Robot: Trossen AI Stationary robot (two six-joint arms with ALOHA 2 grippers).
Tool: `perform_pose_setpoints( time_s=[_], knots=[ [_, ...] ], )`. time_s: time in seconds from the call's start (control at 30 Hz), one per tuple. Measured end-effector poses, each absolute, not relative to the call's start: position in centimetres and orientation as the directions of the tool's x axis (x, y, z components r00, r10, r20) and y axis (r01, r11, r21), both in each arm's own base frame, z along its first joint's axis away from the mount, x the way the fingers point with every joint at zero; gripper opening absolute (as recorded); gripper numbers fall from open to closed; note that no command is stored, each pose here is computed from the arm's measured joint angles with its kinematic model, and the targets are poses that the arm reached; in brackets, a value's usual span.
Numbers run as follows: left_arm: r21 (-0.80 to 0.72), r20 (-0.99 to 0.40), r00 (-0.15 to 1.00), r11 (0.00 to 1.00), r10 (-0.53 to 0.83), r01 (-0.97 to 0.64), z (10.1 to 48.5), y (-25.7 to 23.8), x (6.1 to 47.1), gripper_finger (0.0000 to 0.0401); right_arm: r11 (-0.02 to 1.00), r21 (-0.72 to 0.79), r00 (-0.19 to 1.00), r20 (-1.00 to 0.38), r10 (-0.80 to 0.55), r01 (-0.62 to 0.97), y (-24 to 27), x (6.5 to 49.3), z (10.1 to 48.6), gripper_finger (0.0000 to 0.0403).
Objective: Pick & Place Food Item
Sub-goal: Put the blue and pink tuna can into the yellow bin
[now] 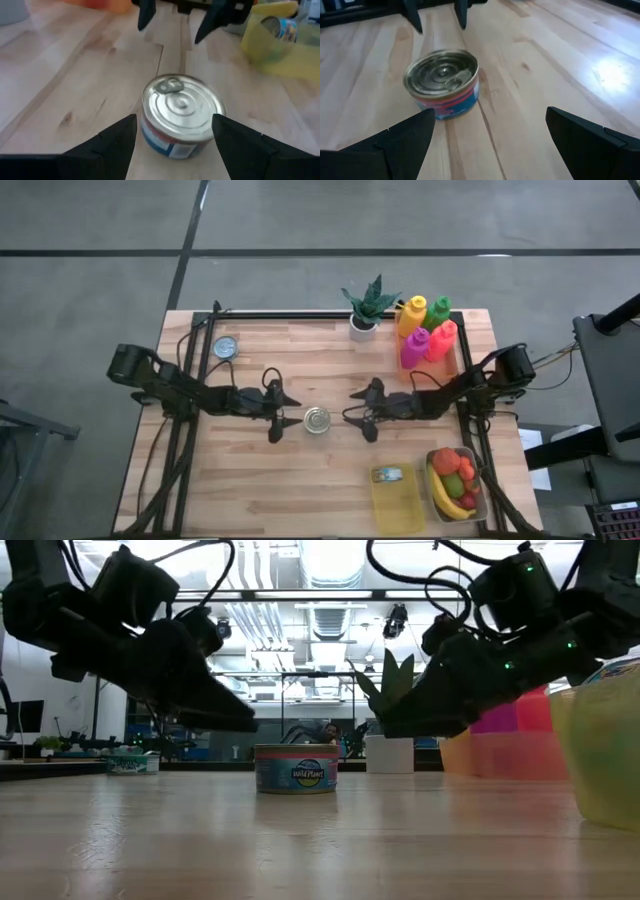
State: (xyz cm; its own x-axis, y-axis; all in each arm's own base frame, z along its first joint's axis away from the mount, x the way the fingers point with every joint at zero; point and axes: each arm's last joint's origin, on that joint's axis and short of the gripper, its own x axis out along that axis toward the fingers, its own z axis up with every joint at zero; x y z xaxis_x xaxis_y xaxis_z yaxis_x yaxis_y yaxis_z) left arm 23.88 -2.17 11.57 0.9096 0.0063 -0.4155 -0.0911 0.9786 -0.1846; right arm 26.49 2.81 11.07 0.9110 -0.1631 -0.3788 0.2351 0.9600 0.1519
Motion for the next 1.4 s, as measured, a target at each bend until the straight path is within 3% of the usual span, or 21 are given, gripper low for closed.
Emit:
perform_pose_setpoints(
  time_s=[0.53, 0.93, 1.4],
  knots=[
    [-0.197, -0.407, 0.913, 0.976, 0.006, -0.094, 11.6, -2.2, 23.9, 0.0263, 0.945, 0.243, 0.926, -0.357, -0.123, 0.22, 3.0, 26.8, 11.8, 0.0378],
    [-0.227, -0.39, 0.921, 0.969, -0.002, -0.094, 11.8, -2.2, 24.0, 0.0263, 0.966, 0.153, 0.91, -0.391, -0.133, 0.207, 3.1, 27.3, 11.9, 0.0375],
    [-0.229, -0.373, 0.927, 0.972, -0.033, -0.058, 12.3, -2.3, 24.6, 0.0263, 0.972, 0.13, 0.913, -0.386, -0.134, 0.198, 3.1, 27.7, 12.1, 0.0258]
  ],
)
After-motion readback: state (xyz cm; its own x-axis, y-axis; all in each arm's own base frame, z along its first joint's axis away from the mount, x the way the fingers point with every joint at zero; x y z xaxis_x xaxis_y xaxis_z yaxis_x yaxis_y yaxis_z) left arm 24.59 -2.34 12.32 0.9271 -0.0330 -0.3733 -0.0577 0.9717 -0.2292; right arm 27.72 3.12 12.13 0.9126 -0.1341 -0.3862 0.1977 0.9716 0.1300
